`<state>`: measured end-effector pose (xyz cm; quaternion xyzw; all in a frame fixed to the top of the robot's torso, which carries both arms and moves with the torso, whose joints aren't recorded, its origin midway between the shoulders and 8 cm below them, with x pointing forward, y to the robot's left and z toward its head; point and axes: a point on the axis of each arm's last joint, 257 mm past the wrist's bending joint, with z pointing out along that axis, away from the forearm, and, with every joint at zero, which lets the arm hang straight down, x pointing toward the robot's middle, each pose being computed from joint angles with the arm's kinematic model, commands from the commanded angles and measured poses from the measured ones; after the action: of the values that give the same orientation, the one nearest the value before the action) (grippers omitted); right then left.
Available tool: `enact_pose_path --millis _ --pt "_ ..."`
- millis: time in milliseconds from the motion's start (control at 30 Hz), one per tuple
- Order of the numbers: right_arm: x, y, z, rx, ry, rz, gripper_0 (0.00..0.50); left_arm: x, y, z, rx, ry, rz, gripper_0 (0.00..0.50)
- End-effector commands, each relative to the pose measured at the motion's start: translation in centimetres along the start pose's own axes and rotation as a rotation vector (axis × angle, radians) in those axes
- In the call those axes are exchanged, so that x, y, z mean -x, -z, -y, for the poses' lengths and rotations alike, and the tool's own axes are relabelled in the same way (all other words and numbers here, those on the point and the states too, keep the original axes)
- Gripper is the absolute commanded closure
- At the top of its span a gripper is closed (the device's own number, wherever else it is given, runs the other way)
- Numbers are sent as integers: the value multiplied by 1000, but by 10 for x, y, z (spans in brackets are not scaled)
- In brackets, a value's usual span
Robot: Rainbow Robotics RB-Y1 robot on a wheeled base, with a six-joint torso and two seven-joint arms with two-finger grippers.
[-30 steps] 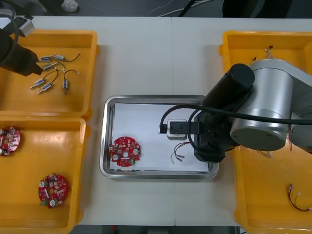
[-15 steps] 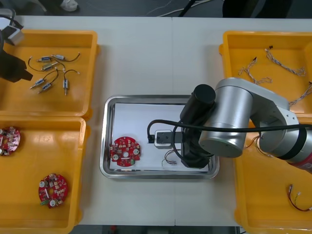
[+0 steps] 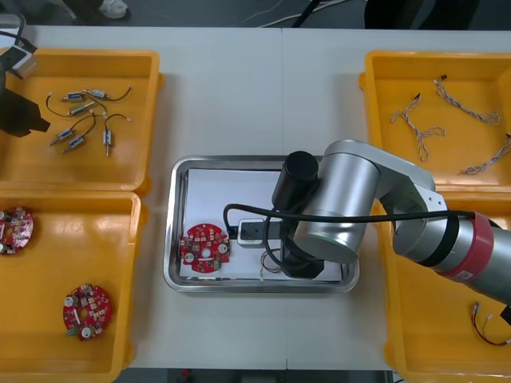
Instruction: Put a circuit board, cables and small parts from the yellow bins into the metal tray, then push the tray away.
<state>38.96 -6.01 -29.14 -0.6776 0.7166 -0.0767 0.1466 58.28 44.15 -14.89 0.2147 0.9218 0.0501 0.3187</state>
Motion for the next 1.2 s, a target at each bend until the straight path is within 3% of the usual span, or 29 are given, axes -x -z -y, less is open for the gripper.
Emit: enact_pose_path --millis 33,167,200,267,300,333,400,433,467,600,900,1200 --pt "18 5 2 -27 12 18 500 8 15 -32 89 -48 7 0" --pt "18 4 2 -25 12 18 499 11 6 -29 89 -54 18 0" --pt "17 4 1 -24 11 17 464 10 4 -28 86 -52 17 0" --pt "16 4 2 -25 10 12 383 11 0 -26 78 -48 17 0" --pt "16 4 2 -24 11 16 264 12 -2 -25 69 -40 15 0" --pt "16 4 2 -25 10 14 218 14 -3 -24 67 -39 17 0" --pt "16 4 2 -25 9 17 69 15 -5 -24 60 -35 14 0" --pt "16 5 2 -23 6 17 18 16 -6 -24 60 -37 13 0" --pt "16 5 3 -22 4 18 0 17 -6 -23 59 -41 16 0" --pt "16 9 6 -23 -7 24 0 19 -6 -22 57 -43 17 0" --pt "9 53 28 -50 -54 32 0 32 -13 -6 42 -65 18 0" --pt "0 90 45 -6 -169 84 0 34 -26 14 21 -89 12 0"
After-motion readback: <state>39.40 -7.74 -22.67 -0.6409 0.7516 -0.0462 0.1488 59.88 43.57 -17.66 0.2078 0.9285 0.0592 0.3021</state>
